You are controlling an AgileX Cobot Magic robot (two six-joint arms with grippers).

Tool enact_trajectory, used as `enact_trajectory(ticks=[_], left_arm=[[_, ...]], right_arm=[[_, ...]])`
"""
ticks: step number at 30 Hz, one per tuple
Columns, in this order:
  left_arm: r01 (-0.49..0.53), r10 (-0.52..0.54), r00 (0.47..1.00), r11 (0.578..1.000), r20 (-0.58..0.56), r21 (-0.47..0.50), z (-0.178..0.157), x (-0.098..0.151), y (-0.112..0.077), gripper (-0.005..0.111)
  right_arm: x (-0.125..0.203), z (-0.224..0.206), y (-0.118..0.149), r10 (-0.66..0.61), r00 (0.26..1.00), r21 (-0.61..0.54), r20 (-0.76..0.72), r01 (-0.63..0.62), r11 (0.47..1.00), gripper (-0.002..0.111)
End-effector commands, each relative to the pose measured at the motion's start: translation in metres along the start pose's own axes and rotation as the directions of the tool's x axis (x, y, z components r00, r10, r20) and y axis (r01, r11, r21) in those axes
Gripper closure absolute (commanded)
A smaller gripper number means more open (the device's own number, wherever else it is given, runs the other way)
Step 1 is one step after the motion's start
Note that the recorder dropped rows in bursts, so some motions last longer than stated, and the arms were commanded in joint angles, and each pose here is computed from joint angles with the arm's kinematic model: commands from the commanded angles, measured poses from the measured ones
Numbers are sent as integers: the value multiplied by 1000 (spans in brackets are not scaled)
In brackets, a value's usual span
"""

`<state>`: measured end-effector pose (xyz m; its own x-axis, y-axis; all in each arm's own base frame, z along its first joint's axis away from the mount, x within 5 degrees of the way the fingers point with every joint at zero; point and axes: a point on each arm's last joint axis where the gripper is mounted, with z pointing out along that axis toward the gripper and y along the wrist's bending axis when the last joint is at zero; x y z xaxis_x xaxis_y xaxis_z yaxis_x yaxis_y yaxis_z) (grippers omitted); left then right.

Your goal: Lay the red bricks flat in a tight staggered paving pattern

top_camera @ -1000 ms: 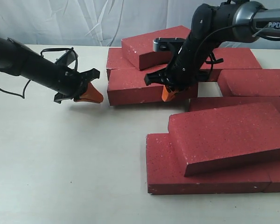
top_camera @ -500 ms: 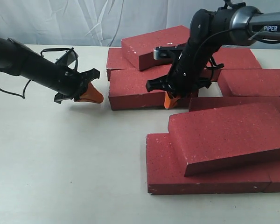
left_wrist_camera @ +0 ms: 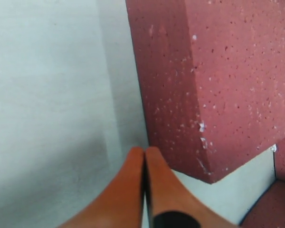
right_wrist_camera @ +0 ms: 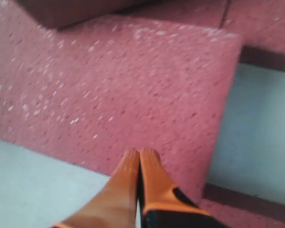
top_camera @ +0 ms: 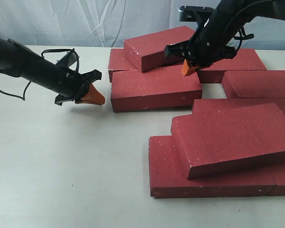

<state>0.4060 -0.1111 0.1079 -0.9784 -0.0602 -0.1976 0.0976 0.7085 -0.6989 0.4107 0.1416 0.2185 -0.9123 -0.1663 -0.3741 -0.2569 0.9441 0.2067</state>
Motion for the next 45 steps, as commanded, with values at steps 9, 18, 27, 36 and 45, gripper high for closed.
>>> enact_trajectory(ticks=[9, 18, 27, 36, 45], left_arm=[[-15, 15, 1000, 1000, 1, -3, 0, 0, -7, 107], [-13, 14, 1000, 1000, 28, -24, 0, -3, -5, 107], [1, 4, 996, 999, 94, -52, 6, -7, -9, 107], [-36, 52, 988, 993, 147, -110, 27, -3, -29, 107], [-65, 87, 983, 989, 162, -135, 39, 1, -42, 107]], right_arm=[[-2, 65, -35, 73, 996, 63, 45, -76, 995, 109], [-1, 63, -35, 82, 996, 72, 25, -84, 994, 109], [-22, -5, -23, 46, 973, 58, 228, -61, 996, 109], [-24, -31, -37, 64, 963, 74, 261, -86, 994, 109], [-23, -32, -40, 53, 967, 91, 249, -78, 993, 109]])
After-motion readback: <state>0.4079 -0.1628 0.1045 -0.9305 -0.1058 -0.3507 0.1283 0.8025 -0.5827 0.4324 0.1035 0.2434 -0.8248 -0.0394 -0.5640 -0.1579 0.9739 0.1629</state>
